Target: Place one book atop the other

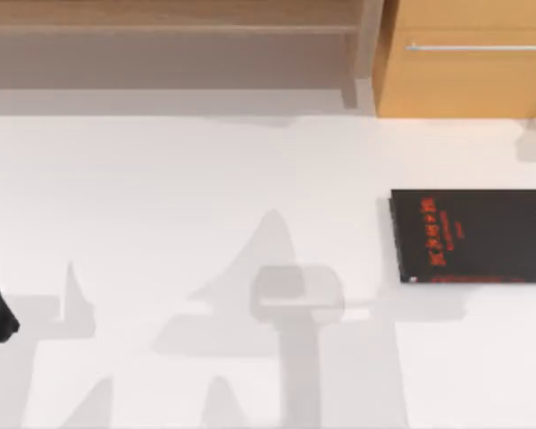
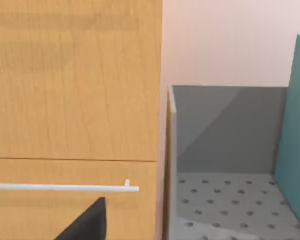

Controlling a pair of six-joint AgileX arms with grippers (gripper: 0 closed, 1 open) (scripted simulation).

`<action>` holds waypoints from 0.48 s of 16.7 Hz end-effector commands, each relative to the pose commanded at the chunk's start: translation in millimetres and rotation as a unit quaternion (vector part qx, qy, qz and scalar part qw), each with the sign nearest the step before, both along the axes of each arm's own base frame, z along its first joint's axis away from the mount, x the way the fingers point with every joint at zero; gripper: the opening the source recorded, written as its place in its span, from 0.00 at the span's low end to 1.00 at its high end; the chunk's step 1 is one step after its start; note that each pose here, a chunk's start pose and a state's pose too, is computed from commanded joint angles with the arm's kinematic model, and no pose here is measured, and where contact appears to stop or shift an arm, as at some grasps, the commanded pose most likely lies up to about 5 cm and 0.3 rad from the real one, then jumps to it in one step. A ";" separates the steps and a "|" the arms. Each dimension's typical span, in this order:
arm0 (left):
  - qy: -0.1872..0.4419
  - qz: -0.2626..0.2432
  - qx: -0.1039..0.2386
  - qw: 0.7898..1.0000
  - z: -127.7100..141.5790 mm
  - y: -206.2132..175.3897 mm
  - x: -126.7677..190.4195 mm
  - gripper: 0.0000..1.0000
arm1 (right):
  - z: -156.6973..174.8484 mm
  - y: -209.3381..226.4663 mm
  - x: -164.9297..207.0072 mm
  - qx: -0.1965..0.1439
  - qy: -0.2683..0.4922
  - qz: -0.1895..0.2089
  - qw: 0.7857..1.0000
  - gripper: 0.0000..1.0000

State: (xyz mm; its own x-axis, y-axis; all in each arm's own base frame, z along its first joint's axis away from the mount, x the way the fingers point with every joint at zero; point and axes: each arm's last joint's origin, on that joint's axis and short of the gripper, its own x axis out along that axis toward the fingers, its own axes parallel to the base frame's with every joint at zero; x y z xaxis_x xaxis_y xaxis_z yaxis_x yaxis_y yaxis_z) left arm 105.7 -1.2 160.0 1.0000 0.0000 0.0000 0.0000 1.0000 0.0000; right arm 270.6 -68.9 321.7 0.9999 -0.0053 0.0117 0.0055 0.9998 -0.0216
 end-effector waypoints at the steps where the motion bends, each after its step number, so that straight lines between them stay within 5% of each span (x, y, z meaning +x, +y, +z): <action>1: 0.000 0.000 0.000 1.000 0.0 0.0 0.0 1.00 | -0.6 -12.7 22.6 0.001 0.003 0.000 1.000 1.00; 8: 0.000 0.000 0.000 1.000 0.0 0.0 0.0 1.00 | -48.6 -104.0 138.8 0.002 0.011 0.000 1.000 1.00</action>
